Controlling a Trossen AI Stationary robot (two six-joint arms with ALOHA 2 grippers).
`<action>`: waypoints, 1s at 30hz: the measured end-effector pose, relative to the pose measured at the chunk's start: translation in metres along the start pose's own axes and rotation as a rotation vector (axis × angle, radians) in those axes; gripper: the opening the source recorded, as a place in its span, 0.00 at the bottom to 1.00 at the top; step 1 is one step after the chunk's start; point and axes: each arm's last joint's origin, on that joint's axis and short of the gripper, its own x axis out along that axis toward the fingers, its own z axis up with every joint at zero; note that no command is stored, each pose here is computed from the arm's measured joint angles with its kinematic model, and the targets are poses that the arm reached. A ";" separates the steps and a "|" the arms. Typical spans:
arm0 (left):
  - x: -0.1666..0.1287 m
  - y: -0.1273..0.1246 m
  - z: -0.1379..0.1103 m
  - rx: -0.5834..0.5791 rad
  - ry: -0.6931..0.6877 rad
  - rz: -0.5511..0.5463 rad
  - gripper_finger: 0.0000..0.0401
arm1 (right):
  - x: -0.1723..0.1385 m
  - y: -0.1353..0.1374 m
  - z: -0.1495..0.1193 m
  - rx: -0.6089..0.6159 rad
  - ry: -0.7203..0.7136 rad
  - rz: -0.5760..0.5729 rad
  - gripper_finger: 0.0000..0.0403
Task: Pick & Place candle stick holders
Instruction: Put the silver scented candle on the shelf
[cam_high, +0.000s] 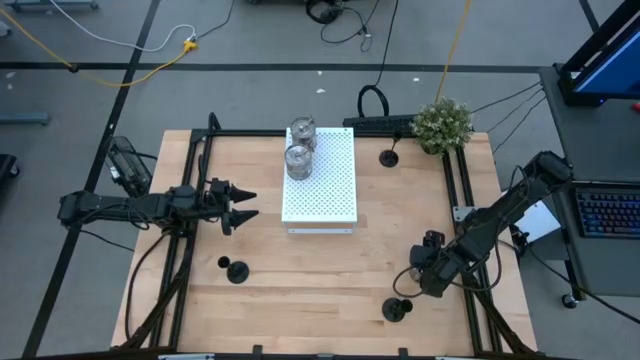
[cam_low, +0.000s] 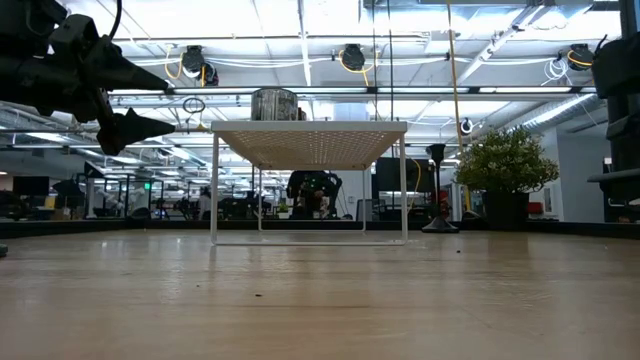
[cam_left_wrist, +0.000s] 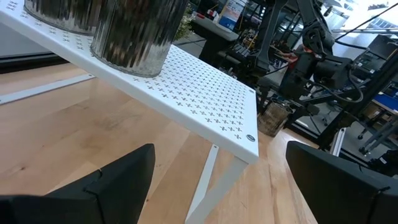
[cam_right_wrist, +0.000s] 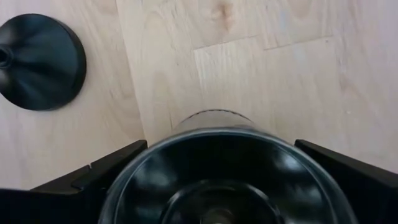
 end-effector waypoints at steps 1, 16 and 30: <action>0.000 0.000 0.000 0.000 0.000 0.000 0.91 | 0.000 0.000 0.000 0.001 0.002 -0.002 0.97; 0.000 0.000 0.000 0.000 0.000 0.000 0.91 | 0.001 -0.002 -0.001 0.026 0.007 -0.014 0.80; 0.000 0.000 0.000 0.000 0.000 0.000 0.91 | 0.000 0.001 -0.005 0.002 0.032 0.007 0.95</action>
